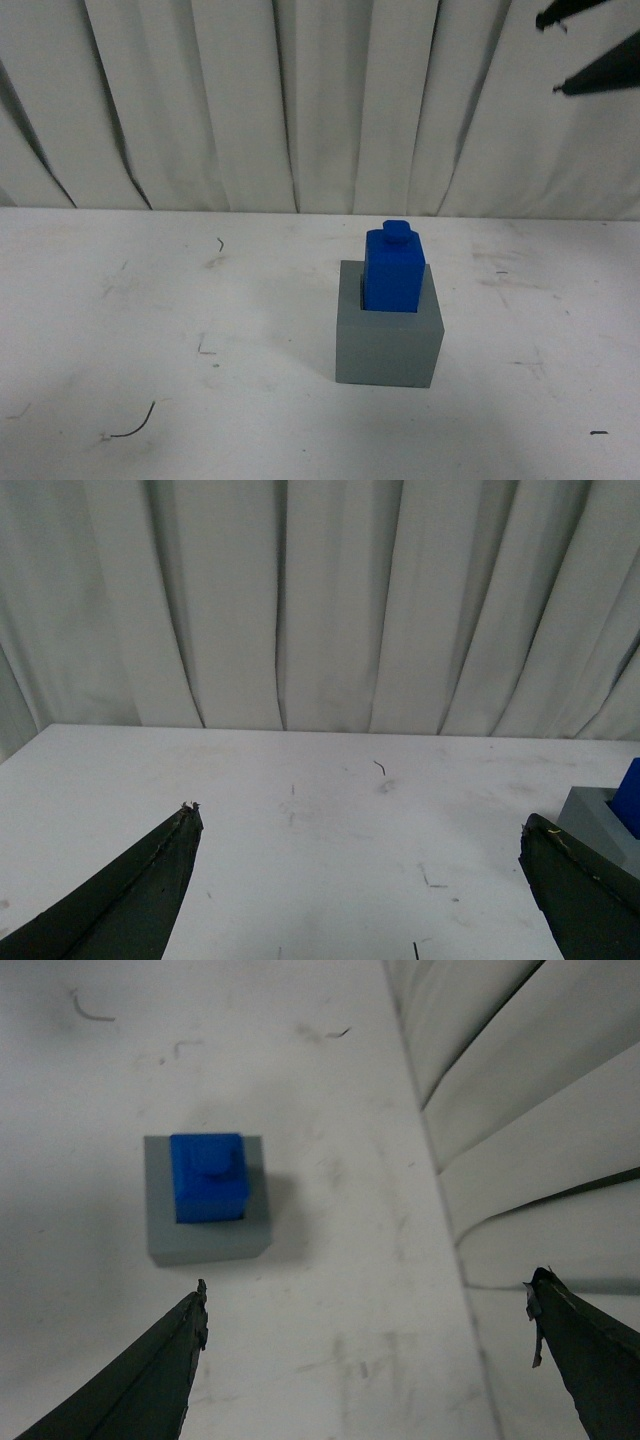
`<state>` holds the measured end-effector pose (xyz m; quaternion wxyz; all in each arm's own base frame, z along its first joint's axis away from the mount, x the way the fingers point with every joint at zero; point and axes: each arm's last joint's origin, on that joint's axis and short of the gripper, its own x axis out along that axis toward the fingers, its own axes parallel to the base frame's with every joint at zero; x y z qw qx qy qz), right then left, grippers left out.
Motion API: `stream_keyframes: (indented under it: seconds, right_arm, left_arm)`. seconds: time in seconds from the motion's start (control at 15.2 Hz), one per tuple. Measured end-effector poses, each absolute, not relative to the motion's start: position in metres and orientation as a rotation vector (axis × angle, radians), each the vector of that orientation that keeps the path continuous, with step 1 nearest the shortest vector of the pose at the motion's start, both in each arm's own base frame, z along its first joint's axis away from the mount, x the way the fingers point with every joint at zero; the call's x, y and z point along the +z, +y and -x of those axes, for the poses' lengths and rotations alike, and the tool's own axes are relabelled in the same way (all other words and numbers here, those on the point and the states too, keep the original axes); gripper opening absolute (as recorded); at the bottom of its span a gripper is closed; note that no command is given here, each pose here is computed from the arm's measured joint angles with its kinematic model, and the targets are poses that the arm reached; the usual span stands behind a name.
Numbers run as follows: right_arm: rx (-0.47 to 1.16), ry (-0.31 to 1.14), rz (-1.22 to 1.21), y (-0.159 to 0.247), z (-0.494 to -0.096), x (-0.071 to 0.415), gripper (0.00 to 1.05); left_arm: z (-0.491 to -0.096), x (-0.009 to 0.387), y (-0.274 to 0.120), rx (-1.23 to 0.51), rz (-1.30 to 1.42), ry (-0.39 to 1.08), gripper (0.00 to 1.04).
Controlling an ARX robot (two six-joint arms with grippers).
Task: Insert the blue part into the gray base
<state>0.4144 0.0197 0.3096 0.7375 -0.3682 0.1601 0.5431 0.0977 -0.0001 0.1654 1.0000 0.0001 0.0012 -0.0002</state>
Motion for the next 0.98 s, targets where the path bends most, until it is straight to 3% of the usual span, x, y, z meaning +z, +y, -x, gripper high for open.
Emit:
stream_keyframes:
  seconds: [0.26,0.53,0.59,0.72,0.85,0.98]
  right_arm:
    - [1.067,0.098,0.808,0.012,-0.405,0.322,0.98]
    - [0.818,-0.011,0.741,-0.035,-0.407,0.307,0.98]
    - [0.597,-0.020,0.734,-0.038,-0.403,0.309,0.91]
    - [0.129,-0.011,0.404,-0.038,-0.350,0.303,0.65]
    - [0.006,-0.053,0.146,-0.041,-0.293,0.298,0.42]
    - [-0.005,-0.002,0.046,-0.036,-0.234,0.261,0.16]
  left_arm:
    - [-0.098,0.165,0.000,-0.001,0.000,0.002,0.98]
    - [-0.098,0.165,0.000,-0.001,0.000,0.002,0.98]
    - [-0.098,0.165,0.000,0.000,0.000,0.002,0.98]
    - [-0.098,0.165,0.000,-0.001,0.000,0.002,0.98]
    - [-0.098,0.165,0.000,0.000,0.000,0.002,0.98]
    - [-0.098,0.165,0.000,-0.001,0.000,0.002,0.98]
